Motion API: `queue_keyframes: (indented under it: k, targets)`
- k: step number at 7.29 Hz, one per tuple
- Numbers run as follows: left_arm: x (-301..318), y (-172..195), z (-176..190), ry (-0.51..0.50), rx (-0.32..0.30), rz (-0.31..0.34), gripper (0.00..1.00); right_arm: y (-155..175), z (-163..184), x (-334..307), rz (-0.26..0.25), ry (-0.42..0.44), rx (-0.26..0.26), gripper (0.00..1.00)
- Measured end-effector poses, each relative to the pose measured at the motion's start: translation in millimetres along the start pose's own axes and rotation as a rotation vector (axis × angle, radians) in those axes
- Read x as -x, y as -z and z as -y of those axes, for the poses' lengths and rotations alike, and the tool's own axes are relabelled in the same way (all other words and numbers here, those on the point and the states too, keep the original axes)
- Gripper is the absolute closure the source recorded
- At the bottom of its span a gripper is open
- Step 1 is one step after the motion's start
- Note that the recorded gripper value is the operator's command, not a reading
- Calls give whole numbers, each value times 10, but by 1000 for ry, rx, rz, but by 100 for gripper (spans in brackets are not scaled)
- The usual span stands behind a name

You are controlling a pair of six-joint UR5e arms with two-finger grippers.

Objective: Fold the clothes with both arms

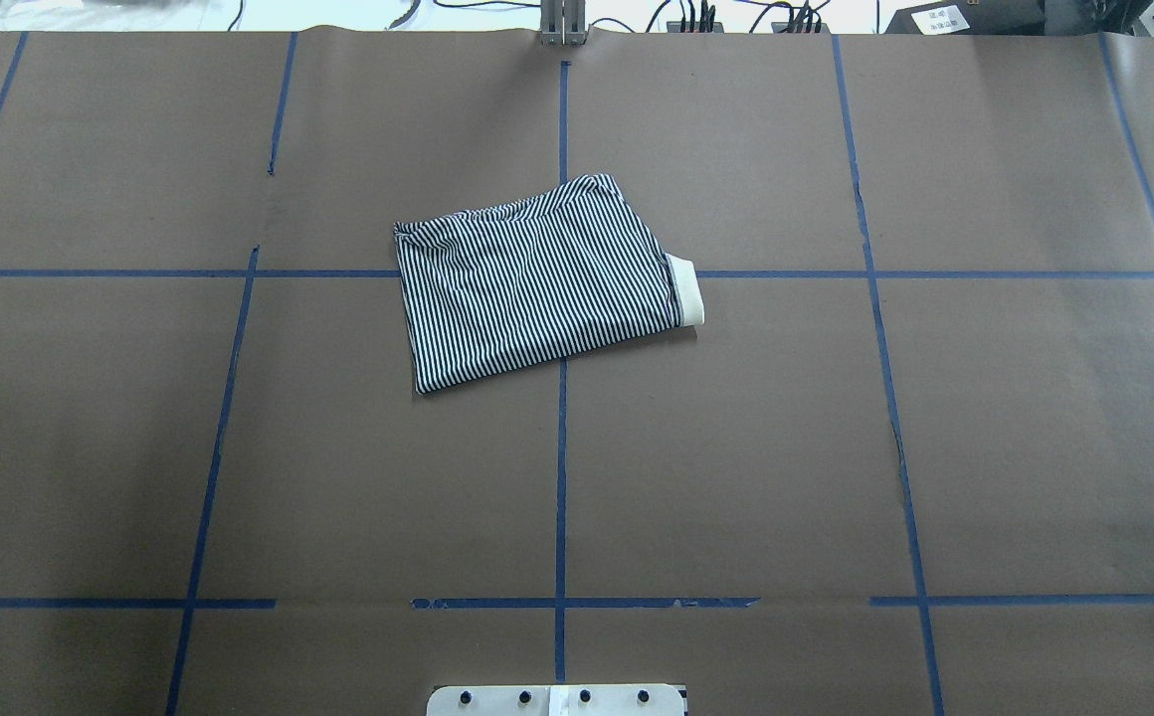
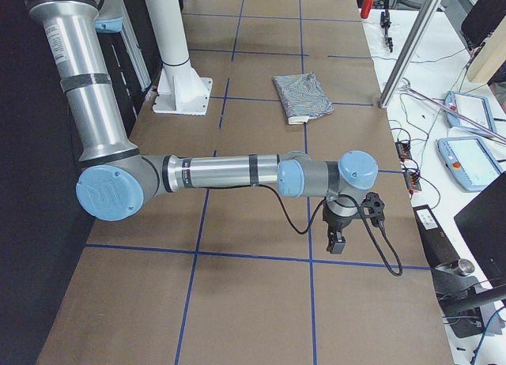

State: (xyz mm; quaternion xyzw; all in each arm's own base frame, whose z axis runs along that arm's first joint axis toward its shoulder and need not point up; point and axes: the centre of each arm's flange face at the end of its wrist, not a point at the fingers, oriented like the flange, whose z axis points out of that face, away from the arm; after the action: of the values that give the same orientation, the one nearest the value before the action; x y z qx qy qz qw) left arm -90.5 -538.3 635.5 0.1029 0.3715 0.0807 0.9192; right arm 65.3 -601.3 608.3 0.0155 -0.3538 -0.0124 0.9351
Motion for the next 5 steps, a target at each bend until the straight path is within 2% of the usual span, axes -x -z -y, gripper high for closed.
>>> queue_keyframes:
  k: [3, 5]
  targets:
    - [-26, -199, -196, 28, 62, -17, 0, -171, -114, -24, 1, -11, 27, 0]
    - [-184, -119, -256, 75, 114, -31, 0, -219, -145, -38, 7, -18, 36, 0]
